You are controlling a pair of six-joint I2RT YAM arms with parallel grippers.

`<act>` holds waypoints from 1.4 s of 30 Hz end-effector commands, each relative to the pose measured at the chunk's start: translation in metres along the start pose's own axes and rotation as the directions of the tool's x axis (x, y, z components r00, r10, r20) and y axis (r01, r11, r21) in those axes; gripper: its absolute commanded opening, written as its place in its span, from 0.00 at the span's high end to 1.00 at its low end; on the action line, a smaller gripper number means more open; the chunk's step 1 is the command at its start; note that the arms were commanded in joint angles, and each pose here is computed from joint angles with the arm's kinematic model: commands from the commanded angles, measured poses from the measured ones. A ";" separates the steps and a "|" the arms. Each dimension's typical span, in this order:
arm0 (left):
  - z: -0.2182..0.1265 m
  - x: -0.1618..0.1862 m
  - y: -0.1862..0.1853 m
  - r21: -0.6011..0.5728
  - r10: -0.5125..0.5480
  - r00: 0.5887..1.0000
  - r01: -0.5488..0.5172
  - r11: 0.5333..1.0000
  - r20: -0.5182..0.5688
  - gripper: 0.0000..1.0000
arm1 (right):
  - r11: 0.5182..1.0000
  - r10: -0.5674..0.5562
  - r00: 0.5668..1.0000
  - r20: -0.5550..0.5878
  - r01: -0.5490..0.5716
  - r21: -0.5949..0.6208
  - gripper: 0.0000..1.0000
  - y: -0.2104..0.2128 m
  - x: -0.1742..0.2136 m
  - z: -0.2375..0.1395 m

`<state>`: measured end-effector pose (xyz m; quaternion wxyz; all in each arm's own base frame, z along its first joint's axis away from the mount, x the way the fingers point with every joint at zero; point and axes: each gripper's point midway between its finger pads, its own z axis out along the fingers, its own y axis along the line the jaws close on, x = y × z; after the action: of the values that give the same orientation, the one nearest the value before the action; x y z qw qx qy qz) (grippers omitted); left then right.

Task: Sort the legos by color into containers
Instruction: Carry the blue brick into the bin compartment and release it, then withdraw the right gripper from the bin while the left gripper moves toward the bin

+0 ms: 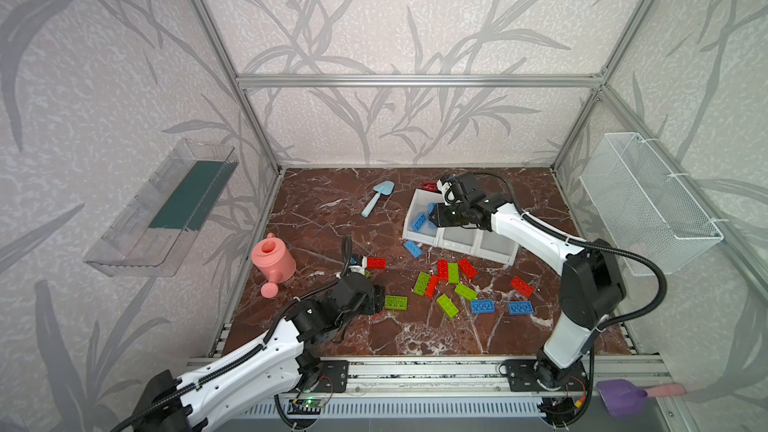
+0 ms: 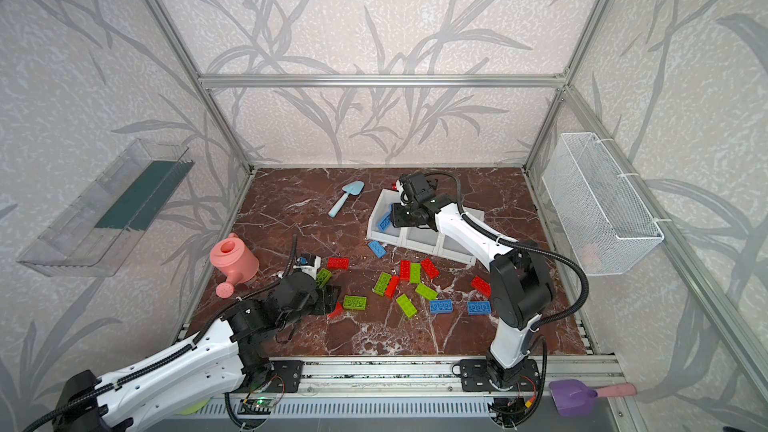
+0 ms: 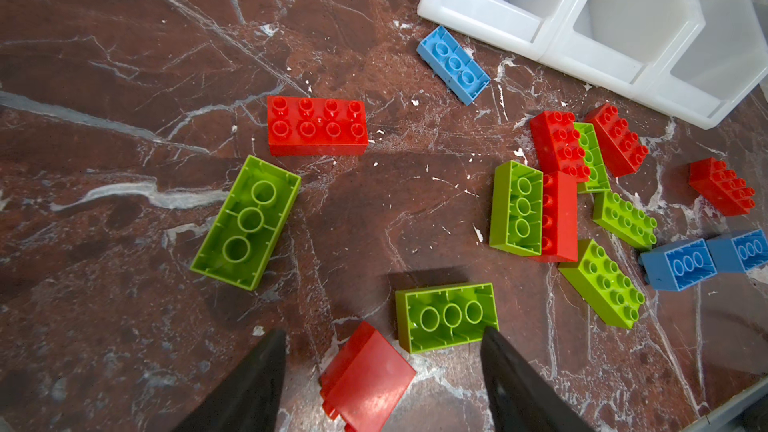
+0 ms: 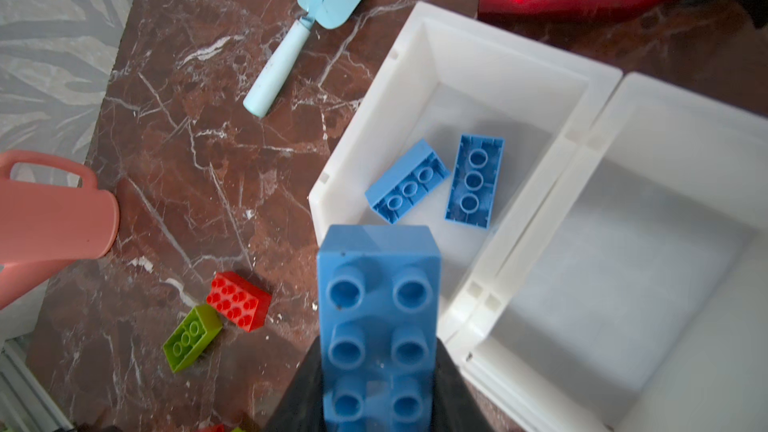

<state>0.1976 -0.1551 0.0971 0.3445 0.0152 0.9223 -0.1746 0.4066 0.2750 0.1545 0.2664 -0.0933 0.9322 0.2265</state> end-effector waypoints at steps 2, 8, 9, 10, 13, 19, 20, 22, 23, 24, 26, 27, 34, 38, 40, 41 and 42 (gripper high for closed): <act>0.003 -0.003 0.003 -0.018 -0.006 1.000 0.006 1.000 0.023 0.26 | 1.000 0.014 1.000 0.004 -0.014 -0.001 0.70 -0.007 -0.015 0.018; 0.004 -0.002 -0.001 -0.006 -0.002 1.000 0.002 1.000 0.008 0.25 | 0.999 0.038 0.999 0.011 -0.038 0.005 0.57 -0.018 -0.025 0.036; 0.004 -0.002 -0.001 -0.007 -0.004 1.000 0.004 1.000 0.006 0.24 | 0.999 0.040 0.999 0.014 -0.040 0.002 0.53 -0.019 -0.027 0.037; 0.005 -0.002 -0.002 -0.008 -0.005 1.000 0.005 1.000 0.005 0.23 | 0.999 0.040 0.999 0.013 -0.040 0.001 0.49 -0.020 -0.027 0.039; 0.004 -0.004 -0.002 -0.017 -0.005 1.000 0.005 1.000 -0.001 0.20 | 0.999 0.033 0.999 0.021 -0.033 -0.003 0.40 -0.020 -0.030 0.039; 0.000 -0.014 -0.004 -0.049 -0.002 1.000 0.002 0.999 -0.002 0.09 | 1.000 0.008 0.997 0.074 -0.007 -0.016 0.38 -0.015 -0.038 0.017; 0.000 -0.016 -0.004 -0.060 -0.010 1.000 0.010 0.998 0.004 0.08 | 1.000 0.003 0.996 0.088 -0.001 -0.018 0.38 -0.014 -0.039 0.010; 0.000 -0.021 -0.005 -0.067 -0.027 0.999 0.028 0.997 0.020 0.08 | 1.000 -0.005 0.993 0.115 0.008 -0.025 0.37 -0.011 -0.039 -0.004; 0.001 -0.025 -0.006 -0.073 -0.035 0.999 0.037 0.997 0.027 0.08 | 0.999 -0.010 0.992 0.129 0.014 -0.033 0.37 -0.008 -0.038 -0.013; 0.001 -0.028 -0.006 -0.081 -0.040 0.999 0.043 0.996 0.035 0.08 | 0.999 -0.011 0.990 0.140 0.017 -0.040 0.37 -0.007 -0.036 -0.020; 0.002 -0.037 -0.006 -0.109 -0.059 0.997 0.065 0.992 0.054 0.08 | 0.998 -0.013 0.985 0.174 0.024 -0.061 0.37 -0.002 -0.029 -0.041; 0.003 -0.040 -0.006 -0.121 -0.067 0.996 0.074 0.990 0.061 0.08 | 0.998 -0.009 0.983 0.183 0.022 -0.064 0.37 -0.003 -0.023 -0.047; 0.022 -0.063 -0.024 -0.161 -0.108 0.991 0.120 0.980 0.081 0.08 | 0.996 0.031 0.959 0.282 -0.006 -0.090 0.35 -0.012 0.034 -0.099; 0.043 -0.067 -0.031 -0.208 -0.109 0.993 0.118 0.971 0.054 0.08 | 0.996 0.046 0.944 0.326 -0.020 -0.083 0.35 -0.023 0.074 -0.116; 0.055 -0.068 -0.035 -0.226 -0.113 0.993 0.119 0.967 0.040 0.08 | 0.997 0.058 0.935 0.351 -0.035 -0.072 0.35 -0.032 0.090 -0.122; 0.063 -0.067 -0.038 -0.233 -0.117 0.993 0.121 0.965 0.030 0.08 | 0.997 0.063 0.927 0.369 -0.041 -0.067 0.35 -0.037 0.097 -0.126; 0.068 -0.067 -0.040 -0.236 -0.122 0.992 0.125 0.964 0.027 0.08 | 0.997 0.069 0.921 0.383 -0.050 -0.060 0.35 -0.042 0.103 -0.128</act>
<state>0.2736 -0.2036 0.1058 0.3303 -0.0601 0.9376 -0.0909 0.2770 0.1855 0.1729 0.3966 -0.0542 0.8747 0.2732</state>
